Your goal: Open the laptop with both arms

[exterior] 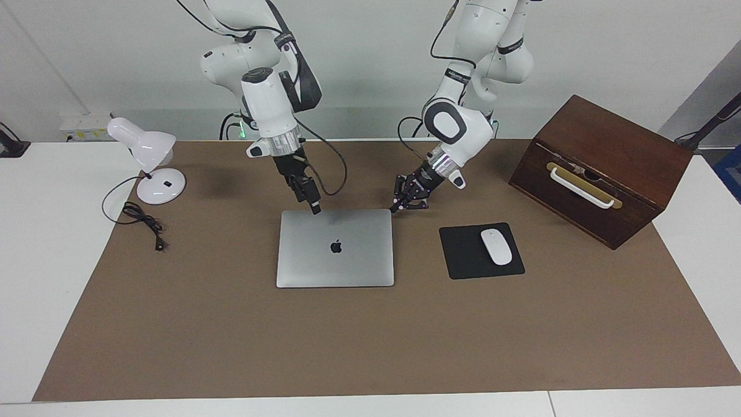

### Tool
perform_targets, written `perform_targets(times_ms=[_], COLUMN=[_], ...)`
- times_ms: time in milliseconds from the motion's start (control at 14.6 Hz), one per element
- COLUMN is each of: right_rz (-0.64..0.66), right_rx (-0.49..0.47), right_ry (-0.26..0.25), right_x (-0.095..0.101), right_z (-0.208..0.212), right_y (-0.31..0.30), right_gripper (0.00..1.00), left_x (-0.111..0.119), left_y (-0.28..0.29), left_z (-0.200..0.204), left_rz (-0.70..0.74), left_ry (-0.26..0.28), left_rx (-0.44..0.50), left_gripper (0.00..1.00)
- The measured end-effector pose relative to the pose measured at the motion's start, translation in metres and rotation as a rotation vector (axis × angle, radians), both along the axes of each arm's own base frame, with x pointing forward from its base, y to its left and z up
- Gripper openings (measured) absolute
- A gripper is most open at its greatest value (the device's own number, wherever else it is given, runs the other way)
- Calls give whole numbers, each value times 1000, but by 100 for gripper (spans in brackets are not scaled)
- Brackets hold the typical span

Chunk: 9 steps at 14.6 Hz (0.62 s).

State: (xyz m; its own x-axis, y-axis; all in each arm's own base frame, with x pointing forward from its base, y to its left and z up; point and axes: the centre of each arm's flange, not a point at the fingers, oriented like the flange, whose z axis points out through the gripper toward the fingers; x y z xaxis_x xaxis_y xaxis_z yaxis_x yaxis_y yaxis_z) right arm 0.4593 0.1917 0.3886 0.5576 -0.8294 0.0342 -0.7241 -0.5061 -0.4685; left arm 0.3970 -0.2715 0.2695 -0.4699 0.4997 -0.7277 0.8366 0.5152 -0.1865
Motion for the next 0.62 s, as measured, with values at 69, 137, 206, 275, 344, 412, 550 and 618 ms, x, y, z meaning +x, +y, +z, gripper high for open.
perform_targets(times_ms=[69,137,206,275,344,412,550,618], right_rz=[-4,-8,-13,-18,-27,-46,-89,-104], right_rx=[8,17,26,31,38,52,81,91], right_ry=[-26,-57,-86,-104,-114,-123,-132,-131], right_x=[1,1,0,-2,-3,-4,-5,-5], right_z=[2,3,3,1,0,0,1,1], right_y=[0,-1,-2,-4,-5,-6,-6,-6], right_gripper=[100,100,100,100,100,100,100,100], left_x=[1,3,4,6,7,9,14,16], left_y=[-2,-4,-6,-7,-9,-11,-14,-15], left_z=[-2,-3,-4,-6,-7,-8,-8,-8], left_rz=[-1,-1,-1,-1,2,6,11,12], left_ry=[2,2,3,4,4,3,0,-2], left_rx=[0,0,0,1,5,9,9,9], left_gripper=[1,1,1,1,1,1,1,1])
